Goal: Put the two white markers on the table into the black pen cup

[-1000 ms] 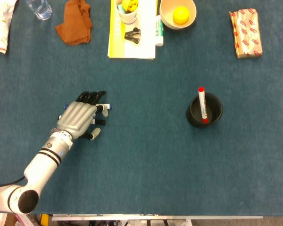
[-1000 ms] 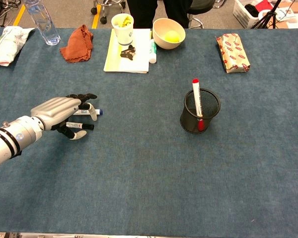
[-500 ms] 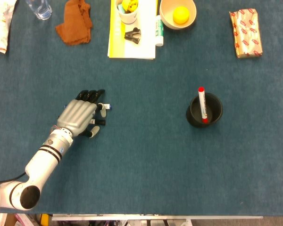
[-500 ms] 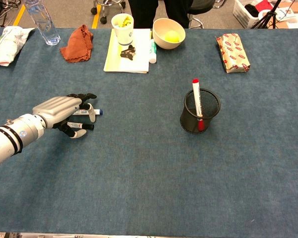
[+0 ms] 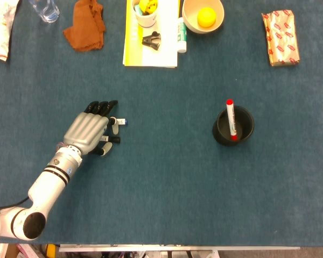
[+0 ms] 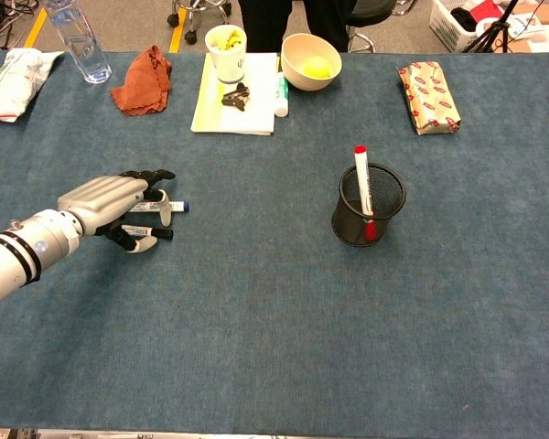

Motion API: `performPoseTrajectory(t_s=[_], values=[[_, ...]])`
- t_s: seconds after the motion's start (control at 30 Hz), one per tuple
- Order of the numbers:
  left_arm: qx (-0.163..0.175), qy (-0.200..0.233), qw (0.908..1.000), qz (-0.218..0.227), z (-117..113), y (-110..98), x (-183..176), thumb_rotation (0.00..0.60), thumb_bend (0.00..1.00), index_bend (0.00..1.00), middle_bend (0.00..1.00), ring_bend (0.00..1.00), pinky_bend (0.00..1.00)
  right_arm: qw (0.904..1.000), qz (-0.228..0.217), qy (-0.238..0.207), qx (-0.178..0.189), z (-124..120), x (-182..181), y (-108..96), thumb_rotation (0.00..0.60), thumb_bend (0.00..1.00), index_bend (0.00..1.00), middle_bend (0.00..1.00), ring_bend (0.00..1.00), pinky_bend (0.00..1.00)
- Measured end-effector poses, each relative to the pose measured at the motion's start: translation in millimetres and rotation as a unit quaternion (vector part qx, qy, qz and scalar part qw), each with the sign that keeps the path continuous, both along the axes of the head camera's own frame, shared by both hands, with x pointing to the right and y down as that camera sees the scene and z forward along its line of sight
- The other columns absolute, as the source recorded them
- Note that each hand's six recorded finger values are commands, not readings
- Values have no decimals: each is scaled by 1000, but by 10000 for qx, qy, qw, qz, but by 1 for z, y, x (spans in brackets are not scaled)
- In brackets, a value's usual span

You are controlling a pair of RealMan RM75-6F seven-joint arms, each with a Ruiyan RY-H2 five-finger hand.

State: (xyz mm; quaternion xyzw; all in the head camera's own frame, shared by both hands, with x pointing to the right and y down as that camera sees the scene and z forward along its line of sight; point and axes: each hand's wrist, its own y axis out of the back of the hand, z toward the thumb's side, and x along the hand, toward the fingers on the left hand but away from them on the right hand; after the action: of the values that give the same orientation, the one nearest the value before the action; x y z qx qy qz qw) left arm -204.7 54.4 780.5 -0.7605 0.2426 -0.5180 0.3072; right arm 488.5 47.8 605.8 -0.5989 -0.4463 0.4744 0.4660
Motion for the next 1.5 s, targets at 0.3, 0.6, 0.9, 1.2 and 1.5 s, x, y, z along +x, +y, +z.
performPoseTrajectory(t_s=[0.3,0.6,0.9,1.2,1.5], values=[[109,30,9999,-32,1,-1,-1,600,333,475,0,0,0,10000,36,1,-22,1,1,1,600,0,183,181,157,388],[140,-4,9999,-30,3,0,-2,600,333,491,0,0,0,10000,65,-8,-35,2,2,2,600,0,183,181,157,388],[98,-57,9999,4,5,2,-4,600,333,477,0,0,0,10000,78,-24,-57,4,2,2,600,0,183,181,157,388],[127,-67,9999,-43,6,1,-5,600,333,513,0,0,0,9999,91,-32,-70,5,3,2,600,0,183,181,157,388],[323,-97,9993,-184,6,-1,-6,600,333,598,0,0,0,9999,96,-51,-64,5,3,3,600,0,183,181,157,388]])
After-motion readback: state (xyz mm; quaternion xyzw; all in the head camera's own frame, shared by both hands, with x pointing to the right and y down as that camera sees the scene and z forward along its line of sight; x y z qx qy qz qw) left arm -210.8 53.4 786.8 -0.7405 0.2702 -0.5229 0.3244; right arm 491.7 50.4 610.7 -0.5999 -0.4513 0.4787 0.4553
